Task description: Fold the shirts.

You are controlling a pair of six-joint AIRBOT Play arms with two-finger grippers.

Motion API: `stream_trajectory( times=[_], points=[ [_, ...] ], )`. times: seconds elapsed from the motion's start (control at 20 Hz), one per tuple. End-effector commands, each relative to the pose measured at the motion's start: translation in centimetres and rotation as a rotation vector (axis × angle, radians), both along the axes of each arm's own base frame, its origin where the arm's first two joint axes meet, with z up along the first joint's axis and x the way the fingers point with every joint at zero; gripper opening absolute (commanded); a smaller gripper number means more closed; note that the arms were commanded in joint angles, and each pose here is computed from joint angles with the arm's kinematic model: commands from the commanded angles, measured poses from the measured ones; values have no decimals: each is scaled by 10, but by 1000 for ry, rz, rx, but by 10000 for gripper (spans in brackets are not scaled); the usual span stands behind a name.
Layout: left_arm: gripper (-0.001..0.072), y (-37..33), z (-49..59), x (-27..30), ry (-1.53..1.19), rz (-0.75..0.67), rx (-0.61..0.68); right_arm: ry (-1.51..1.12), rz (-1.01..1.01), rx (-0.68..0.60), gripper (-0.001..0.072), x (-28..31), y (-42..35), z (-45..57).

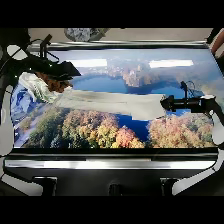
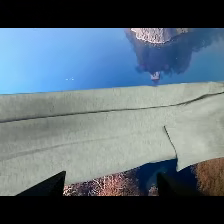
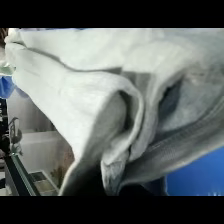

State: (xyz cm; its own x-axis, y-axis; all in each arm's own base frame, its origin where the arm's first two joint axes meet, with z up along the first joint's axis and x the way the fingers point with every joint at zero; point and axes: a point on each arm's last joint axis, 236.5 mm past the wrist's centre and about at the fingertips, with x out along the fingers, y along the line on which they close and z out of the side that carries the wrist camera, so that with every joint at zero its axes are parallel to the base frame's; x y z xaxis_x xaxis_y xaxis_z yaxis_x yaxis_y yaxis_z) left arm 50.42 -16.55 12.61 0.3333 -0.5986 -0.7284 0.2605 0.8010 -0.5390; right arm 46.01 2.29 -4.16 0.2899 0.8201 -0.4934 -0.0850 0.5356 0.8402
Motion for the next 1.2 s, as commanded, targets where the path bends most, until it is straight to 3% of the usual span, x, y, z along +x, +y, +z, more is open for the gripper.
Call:
stream_trajectory(
  times=[0.0, 0.05, 0.1, 0.15, 0.4, 0.7, 1.0, 1.15],
  points=[
    [252, -31, -16, -7, 24, -66, 5, -76, 26, -18, 48, -3, 5, 41],
    [141, -46, -26, -10, 24, -106, 12, -98, 46, -22, 48, -8, 7, 55],
    [125, -63, -39, -14, 39, -139, 14, -114, 66, -28, 48, -15, 10, 69],
    [43, -86, -53, -23, 72, -177, 0, -124, 88, -44, 48, -23, 12, 82],
    [43, -180, -97, -67, 167, -328, -65, -199, 179, -111, 49, -69, 25, 154],
    [43, -253, -145, -79, 220, -266, -105, -309, 173, -172, 49, -112, 44, 229],
    [42, -355, -175, -139, 425, -266, -363, -376, 171, -174, 49, -153, 66, 277],
    [41, -380, -178, -165, 428, -313, -383, -391, 160, -172, 50, -157, 68, 285]
  ],
)
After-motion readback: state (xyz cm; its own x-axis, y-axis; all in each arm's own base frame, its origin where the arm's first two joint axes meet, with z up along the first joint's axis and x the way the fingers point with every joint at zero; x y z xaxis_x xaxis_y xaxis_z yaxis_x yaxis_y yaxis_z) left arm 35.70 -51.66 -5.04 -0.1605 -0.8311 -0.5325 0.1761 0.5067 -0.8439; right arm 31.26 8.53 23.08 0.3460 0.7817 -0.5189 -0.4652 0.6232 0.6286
